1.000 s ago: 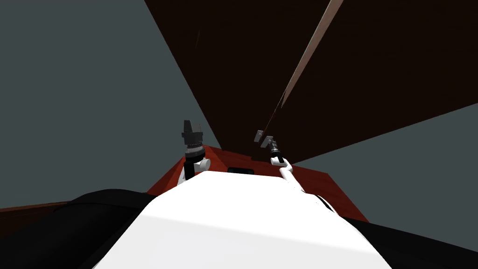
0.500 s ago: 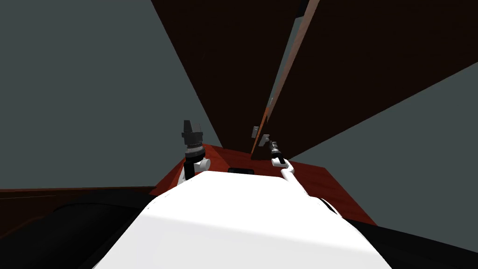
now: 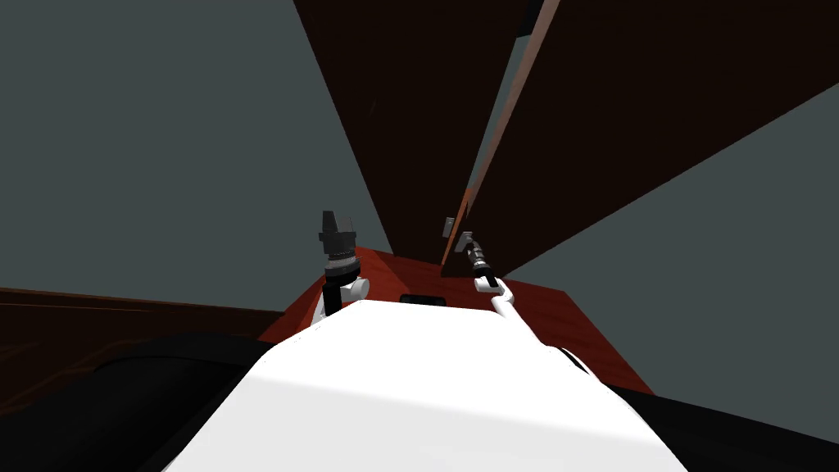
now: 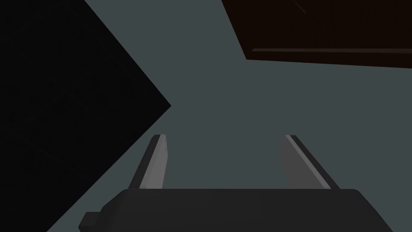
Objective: Pull the door open
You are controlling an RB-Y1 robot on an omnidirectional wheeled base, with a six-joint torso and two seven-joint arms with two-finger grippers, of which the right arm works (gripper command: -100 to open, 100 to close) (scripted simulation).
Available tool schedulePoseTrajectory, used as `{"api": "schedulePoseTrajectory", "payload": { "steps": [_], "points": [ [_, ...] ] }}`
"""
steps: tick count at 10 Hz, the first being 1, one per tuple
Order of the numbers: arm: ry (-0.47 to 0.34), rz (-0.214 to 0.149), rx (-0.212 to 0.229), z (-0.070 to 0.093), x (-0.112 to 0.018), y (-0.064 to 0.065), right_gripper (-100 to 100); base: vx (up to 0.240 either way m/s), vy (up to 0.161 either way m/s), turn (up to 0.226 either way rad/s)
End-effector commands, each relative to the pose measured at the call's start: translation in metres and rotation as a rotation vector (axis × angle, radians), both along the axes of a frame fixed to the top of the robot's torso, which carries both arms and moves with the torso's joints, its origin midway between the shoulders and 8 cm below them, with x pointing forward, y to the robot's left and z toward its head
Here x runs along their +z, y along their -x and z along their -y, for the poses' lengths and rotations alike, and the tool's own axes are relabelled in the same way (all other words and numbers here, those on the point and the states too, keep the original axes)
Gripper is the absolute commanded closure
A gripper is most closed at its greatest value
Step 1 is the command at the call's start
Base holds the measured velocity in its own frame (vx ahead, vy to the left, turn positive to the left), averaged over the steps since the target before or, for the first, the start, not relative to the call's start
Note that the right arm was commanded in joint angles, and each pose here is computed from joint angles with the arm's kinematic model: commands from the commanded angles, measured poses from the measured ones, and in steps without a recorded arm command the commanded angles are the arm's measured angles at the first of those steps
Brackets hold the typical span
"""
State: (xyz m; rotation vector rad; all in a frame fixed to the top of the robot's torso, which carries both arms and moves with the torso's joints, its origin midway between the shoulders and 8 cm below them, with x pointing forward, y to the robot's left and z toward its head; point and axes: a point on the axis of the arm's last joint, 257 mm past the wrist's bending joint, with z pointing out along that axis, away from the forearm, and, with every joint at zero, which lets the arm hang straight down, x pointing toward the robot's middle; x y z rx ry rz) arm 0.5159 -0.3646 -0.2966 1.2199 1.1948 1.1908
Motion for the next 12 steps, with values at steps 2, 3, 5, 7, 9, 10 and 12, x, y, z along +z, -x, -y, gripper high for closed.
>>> {"api": "schedulePoseTrajectory", "payload": {
  "steps": [2, 3, 5, 7, 9, 10, 12],
  "points": [
    [0.001, 0.004, -0.006, 0.0008, 0.0002, -0.0017, -100, 0.115, -0.027, 0.027],
    [0.002, 0.006, -0.008, 0.0011, 0.0003, -0.0025, -100, 0.176, -0.029, 0.025],
    [0.003, 0.01, -0.013, 0.0017, 0.0004, -0.004, -100, 0.171, -0.022, 0.024],
    [0.002, 0.008, -0.011, 0.0016, 0.0002, -0.0036, 100, 0.039, -0.004, 0.001],
    [0.002, 0.008, -0.011, 0.0016, 0.0002, -0.0036, 100, -0.026, 0.0, 0.0],
    [0.002, 0.008, -0.011, 0.0016, 0.0002, -0.0036, 100, -0.02, 0.0, -0.006],
    [0.002, 0.008, -0.011, 0.0016, 0.0002, -0.0036, 100, -0.006, 0.0, -0.003]
  ]
}}
